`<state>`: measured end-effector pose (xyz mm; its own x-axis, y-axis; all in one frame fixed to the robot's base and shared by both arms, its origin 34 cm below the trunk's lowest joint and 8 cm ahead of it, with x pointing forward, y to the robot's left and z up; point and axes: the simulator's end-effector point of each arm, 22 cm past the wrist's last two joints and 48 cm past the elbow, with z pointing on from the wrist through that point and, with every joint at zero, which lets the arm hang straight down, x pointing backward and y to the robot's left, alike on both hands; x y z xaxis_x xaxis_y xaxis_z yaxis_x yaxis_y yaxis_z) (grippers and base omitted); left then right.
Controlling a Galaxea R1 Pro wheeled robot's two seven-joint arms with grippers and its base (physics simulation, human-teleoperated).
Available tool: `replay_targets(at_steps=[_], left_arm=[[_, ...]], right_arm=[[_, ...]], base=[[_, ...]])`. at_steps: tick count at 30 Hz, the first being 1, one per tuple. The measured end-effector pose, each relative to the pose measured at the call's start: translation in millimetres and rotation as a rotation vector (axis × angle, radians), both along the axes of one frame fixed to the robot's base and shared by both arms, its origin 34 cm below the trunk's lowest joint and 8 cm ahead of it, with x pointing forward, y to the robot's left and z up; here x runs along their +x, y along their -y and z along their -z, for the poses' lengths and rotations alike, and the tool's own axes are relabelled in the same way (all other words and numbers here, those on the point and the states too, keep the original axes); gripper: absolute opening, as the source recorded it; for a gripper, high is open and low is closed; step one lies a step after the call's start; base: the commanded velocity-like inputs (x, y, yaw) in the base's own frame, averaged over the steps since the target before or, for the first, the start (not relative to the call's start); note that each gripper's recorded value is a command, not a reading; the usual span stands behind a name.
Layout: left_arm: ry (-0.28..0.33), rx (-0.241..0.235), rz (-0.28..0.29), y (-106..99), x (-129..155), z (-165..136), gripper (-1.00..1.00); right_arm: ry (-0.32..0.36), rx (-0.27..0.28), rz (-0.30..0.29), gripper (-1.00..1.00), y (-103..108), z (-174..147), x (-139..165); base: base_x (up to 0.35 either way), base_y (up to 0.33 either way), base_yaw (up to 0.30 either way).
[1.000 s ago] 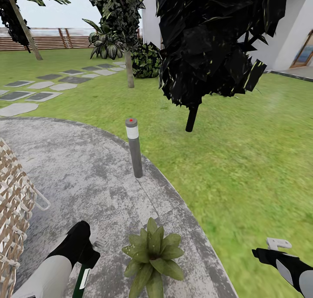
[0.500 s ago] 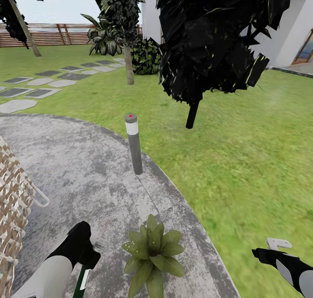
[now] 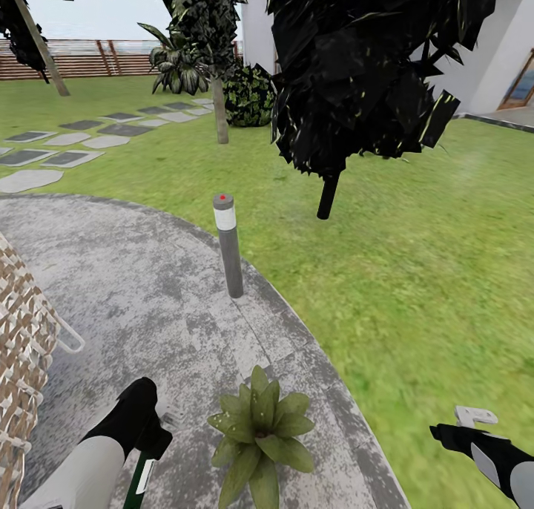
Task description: Pick up the pesticide atomizer in the garden and spray insectifuge to fully cover both potted plants in the garden.
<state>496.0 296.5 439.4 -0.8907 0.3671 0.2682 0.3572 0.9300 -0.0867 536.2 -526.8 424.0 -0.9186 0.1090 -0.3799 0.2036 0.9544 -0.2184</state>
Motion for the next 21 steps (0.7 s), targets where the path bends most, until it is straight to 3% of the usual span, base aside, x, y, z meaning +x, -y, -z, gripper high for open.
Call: replay_targets(at_steps=[9,21], left_arm=[[-0.009,-0.004,0.002,3,-3,4,-1.00],[-0.025,-0.005,0.004,3,-8,10,-1.00]], right_arm=[[-0.009,0.000,0.000,1.00,0,4,-3],[-0.026,0.000,0.000,1.00,0,11,-9]], base=[[0.000,0.000,-0.005],[0.000,0.000,-0.141]])
